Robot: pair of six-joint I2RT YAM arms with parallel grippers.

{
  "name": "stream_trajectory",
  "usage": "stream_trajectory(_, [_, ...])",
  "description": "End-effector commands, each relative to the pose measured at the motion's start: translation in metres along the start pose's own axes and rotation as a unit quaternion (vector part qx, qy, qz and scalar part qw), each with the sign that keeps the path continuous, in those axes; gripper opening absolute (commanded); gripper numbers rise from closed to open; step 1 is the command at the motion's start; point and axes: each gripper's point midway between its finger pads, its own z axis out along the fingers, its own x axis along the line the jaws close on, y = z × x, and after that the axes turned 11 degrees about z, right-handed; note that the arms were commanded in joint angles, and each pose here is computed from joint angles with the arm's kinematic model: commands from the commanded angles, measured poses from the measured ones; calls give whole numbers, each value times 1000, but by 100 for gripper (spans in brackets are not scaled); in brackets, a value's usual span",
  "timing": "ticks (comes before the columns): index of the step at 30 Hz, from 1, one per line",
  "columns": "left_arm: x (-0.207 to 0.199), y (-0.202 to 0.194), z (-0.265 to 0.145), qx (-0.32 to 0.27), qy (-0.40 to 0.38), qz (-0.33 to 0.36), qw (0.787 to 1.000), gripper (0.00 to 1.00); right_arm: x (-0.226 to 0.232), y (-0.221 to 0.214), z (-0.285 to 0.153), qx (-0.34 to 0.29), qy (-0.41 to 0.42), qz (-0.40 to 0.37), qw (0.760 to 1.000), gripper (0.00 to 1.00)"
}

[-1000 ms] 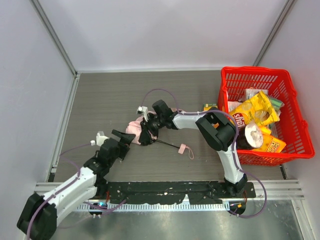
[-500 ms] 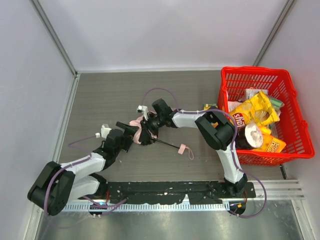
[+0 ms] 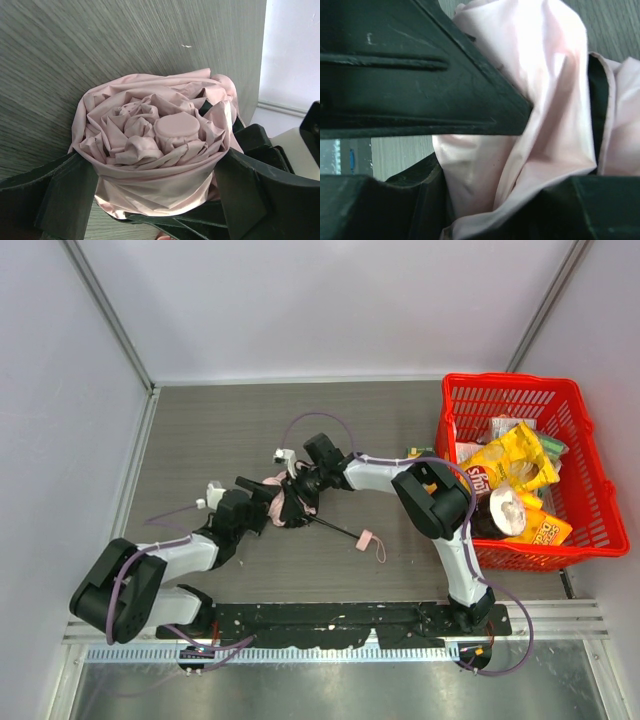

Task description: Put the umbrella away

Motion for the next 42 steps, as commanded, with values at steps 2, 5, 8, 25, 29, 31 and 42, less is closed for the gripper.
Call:
stream_trajectory(2, [28,-4,8,17,41,71,996,91,28,-52,7,113,23,6,993,1])
stream_trajectory(5, [25,-8,11,27,25,80,996,93,32,-45,7,112,32,-3,993,1])
stream_trajectory(8, [24,-8,14,21,11,73,997,87,36,-41,7,114,41,-12,993,1])
stream_trajectory(25, [24,-4,13,26,16,50,998,0,6,-42,-1,117,-72,-16,990,28])
stream_trajectory(29, [35,-11,5,49,58,30,997,0,-9,-20,-19,34,-179,-4,983,74])
stream_trajectory(31, [40,-14,1,60,73,24,995,0,3,-13,-32,1,-184,-18,983,78])
stream_trajectory(42, [73,-31,-21,117,181,7,976,0,42,10,-83,-138,-293,-190,927,79])
